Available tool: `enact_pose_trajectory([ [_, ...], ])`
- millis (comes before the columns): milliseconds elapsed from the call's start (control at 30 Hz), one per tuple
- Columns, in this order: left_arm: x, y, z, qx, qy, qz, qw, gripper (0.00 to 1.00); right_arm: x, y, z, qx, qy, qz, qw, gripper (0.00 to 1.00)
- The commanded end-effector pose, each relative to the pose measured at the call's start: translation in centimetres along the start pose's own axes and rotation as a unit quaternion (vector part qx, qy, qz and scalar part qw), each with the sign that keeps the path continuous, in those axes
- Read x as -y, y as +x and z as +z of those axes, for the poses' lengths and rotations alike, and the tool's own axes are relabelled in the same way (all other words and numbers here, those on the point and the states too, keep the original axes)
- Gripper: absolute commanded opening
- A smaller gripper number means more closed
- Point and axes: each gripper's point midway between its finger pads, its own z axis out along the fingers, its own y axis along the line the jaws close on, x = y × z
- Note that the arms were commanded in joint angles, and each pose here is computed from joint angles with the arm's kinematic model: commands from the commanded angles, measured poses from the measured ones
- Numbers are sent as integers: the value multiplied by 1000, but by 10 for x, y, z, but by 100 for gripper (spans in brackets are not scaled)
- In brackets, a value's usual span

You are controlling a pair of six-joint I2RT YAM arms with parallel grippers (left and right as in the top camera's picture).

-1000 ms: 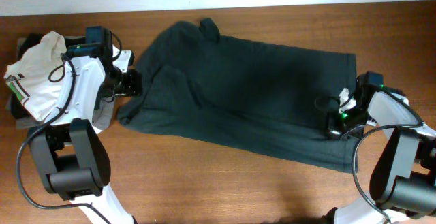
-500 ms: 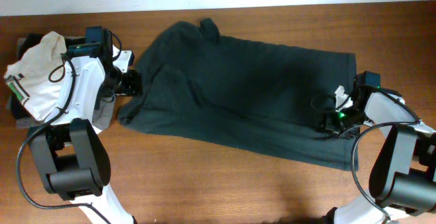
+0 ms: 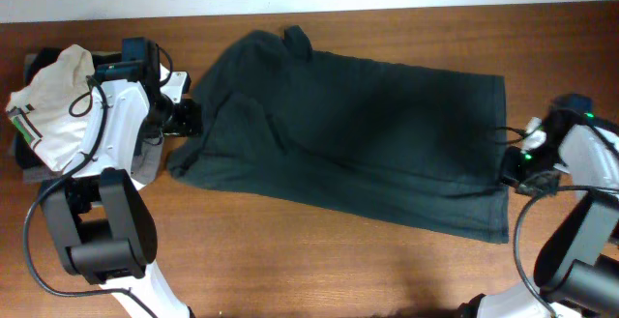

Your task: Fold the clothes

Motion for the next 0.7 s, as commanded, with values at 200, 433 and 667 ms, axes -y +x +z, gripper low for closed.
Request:
enact_pose_trajectory([
  [200,0,-5,-7,13,7,-3,1000,72,-29,10,36,1,-55,11,998,48],
  [433,0,-5,-7,13,7,-3,1000,72,-30,-22,-8,45,-55,7,997,4],
  [667,0,-5,-7,13,7,-3,1000,72,-7,-24,-17,46,12,35,998,4],
])
